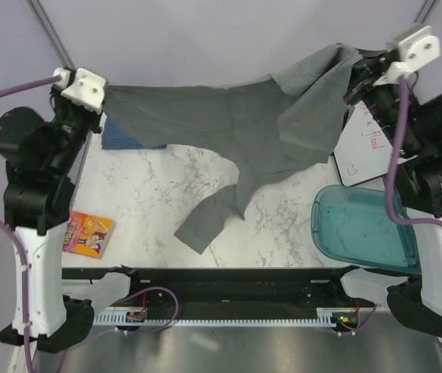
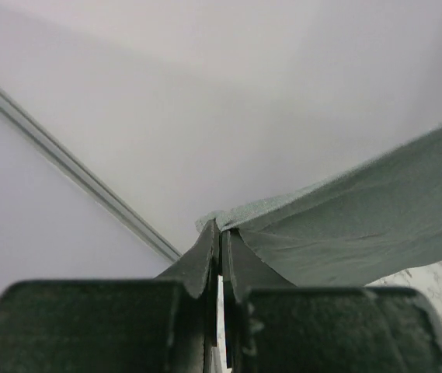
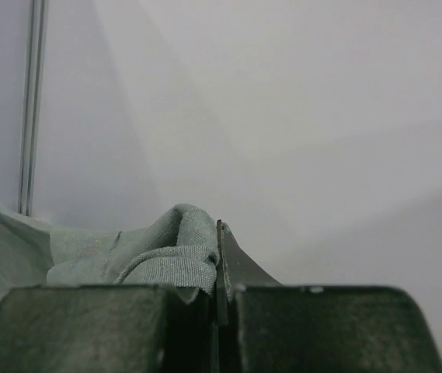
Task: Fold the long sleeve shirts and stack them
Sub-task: Flatten the shirt out
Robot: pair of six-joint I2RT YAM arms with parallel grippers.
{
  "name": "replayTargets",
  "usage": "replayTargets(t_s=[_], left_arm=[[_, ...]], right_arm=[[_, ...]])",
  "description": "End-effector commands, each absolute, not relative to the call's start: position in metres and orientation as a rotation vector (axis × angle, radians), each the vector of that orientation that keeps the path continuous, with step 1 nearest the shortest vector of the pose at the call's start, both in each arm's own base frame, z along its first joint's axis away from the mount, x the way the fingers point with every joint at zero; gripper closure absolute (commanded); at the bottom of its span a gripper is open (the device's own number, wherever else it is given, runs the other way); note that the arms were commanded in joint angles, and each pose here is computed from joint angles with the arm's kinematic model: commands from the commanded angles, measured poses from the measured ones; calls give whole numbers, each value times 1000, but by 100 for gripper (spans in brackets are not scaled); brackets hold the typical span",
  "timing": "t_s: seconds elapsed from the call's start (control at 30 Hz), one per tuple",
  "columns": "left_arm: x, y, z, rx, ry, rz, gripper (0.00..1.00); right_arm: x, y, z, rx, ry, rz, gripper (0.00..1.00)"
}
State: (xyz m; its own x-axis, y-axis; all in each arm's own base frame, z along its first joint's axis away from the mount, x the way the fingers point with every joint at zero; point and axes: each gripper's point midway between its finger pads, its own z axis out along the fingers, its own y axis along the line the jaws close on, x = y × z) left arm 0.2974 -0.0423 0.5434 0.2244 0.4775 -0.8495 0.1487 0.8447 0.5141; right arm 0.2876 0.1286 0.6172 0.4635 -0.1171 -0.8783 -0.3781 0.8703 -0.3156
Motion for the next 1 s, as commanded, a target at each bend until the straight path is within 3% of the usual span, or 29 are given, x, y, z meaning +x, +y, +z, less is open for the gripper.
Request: replayTargets(t_s=[0.0,0.77,0.97], left_arm=[[247,-32,594,448,1196,229,98],[64,12,734,191,725,255,98],[49,8,736,187,693,206,98]], right_arm=[[228,109,689,-422,887,218,100],[22,65,809,-358,312,293,100],[12,56,818,-316,251,195,100]])
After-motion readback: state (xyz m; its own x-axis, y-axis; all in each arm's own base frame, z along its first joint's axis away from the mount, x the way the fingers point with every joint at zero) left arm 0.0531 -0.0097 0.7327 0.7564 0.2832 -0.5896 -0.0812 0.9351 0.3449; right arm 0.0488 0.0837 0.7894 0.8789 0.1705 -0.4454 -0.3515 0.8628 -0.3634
